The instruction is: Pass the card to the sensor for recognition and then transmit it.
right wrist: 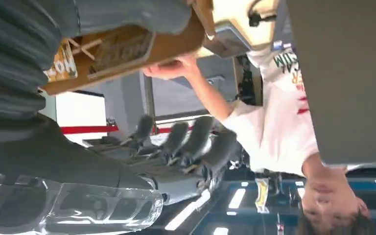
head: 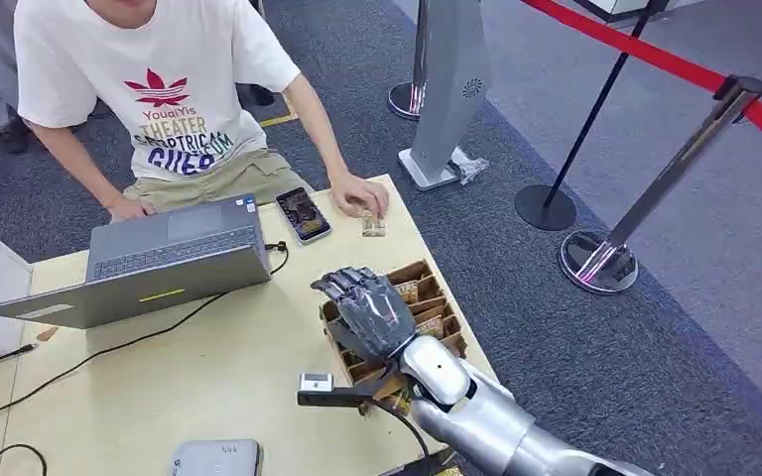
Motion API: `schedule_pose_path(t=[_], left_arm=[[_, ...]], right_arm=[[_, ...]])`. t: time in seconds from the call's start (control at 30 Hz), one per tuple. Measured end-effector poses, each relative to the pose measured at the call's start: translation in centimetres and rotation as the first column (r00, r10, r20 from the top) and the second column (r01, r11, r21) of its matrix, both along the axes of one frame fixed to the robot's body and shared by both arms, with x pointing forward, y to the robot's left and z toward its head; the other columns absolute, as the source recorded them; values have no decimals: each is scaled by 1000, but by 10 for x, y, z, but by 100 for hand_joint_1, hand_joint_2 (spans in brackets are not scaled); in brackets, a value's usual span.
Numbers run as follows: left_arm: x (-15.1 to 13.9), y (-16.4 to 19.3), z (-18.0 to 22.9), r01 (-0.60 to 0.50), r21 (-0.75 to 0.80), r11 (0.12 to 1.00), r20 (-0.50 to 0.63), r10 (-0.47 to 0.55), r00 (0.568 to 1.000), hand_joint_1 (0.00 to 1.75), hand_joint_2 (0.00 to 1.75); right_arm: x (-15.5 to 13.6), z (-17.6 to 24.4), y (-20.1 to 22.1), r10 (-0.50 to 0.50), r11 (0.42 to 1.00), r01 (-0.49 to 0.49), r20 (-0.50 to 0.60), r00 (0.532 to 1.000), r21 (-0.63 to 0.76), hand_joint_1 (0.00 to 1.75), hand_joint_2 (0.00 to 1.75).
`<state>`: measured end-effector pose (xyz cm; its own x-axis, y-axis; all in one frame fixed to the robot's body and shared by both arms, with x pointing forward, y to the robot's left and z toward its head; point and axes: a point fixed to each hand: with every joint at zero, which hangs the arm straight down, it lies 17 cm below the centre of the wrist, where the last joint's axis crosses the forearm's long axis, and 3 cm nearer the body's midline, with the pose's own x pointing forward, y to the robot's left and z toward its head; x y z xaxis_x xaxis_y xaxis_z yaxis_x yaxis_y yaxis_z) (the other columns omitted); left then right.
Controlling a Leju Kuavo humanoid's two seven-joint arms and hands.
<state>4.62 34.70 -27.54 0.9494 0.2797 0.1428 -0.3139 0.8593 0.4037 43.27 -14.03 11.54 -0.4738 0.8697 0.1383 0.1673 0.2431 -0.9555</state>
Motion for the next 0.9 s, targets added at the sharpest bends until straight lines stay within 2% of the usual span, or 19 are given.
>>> schedule_pose_path(t=[0.07,0.1,0.2,0.23,0.27,0.33,0.47,0.57,0.9], left_arm=[[0,0,0,0,0,1000,0,0,1000,0,175],[0,0,0,0,0,1000,0,0,1000,0,175],[0,0,0,-1,0,1000,0,1,1000,0,175],[0,0,0,-1,0,1000,1,1,1000,0,175],[1,0,0,-1,0,1000,0,1,1000,0,175],[0,0,0,-4,-2,1000,-2,4,1000,0,175],[-1,0,0,-9,-3,1000,-4,9,1000,0,175],[-1,-1,0,-16,-4,1000,-5,15,1000,0,175],[-3,-1,0,-28,-8,1000,-9,28,1000,0,175]], right_arm=[[-1,9,3,10,1000,-10,19,1000,10,37,175],[-2,14,5,15,1000,-15,30,999,15,58,175],[-4,27,10,30,999,-32,58,998,28,59,175],[-5,30,13,39,999,-41,66,997,31,66,175],[-7,34,16,48,998,-51,74,996,34,66,175],[-9,39,20,59,997,-62,86,995,39,91,175],[-11,47,26,75,996,-80,99,992,44,89,175],[-12,49,30,84,995,-88,99,992,42,75,175],[-11,47,32,81,996,-84,77,994,30,77,175]])
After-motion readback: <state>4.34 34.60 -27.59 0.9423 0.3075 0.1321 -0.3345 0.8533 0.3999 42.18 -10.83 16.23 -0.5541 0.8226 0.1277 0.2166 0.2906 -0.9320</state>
